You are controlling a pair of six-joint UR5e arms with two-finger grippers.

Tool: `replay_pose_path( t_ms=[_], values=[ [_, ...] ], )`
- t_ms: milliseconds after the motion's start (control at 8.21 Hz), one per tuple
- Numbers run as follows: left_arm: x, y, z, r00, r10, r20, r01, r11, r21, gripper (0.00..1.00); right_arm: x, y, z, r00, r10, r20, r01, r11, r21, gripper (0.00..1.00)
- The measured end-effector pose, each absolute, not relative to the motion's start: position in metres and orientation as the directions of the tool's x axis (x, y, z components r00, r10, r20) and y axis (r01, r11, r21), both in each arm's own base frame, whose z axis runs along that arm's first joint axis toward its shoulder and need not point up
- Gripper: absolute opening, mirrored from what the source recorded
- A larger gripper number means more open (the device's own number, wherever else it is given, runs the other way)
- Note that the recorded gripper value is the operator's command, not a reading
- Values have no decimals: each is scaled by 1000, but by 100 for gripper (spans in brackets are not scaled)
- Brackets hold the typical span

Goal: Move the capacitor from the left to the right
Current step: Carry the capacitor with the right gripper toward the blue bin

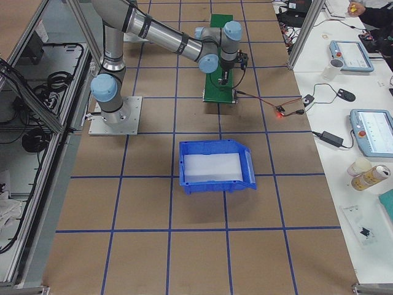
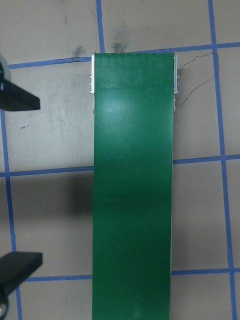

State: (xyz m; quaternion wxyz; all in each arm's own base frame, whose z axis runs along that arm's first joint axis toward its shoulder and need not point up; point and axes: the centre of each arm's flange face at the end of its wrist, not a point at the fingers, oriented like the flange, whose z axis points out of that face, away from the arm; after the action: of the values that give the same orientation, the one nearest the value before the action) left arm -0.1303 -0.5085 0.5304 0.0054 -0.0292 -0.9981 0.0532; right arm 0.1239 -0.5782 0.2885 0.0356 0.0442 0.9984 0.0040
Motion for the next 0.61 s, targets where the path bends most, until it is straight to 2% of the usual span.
replay_pose_path(
  t_ms=[365,609],
  values=[
    [-131,-508,530,-998,60,8,58,993,-106,100,86,-584,354,-999,18,43,18,1000,-4,0],
    [-130,-508,530,-998,59,8,58,993,-106,100,11,-571,393,-995,-42,90,-42,999,-7,0]
  ],
)
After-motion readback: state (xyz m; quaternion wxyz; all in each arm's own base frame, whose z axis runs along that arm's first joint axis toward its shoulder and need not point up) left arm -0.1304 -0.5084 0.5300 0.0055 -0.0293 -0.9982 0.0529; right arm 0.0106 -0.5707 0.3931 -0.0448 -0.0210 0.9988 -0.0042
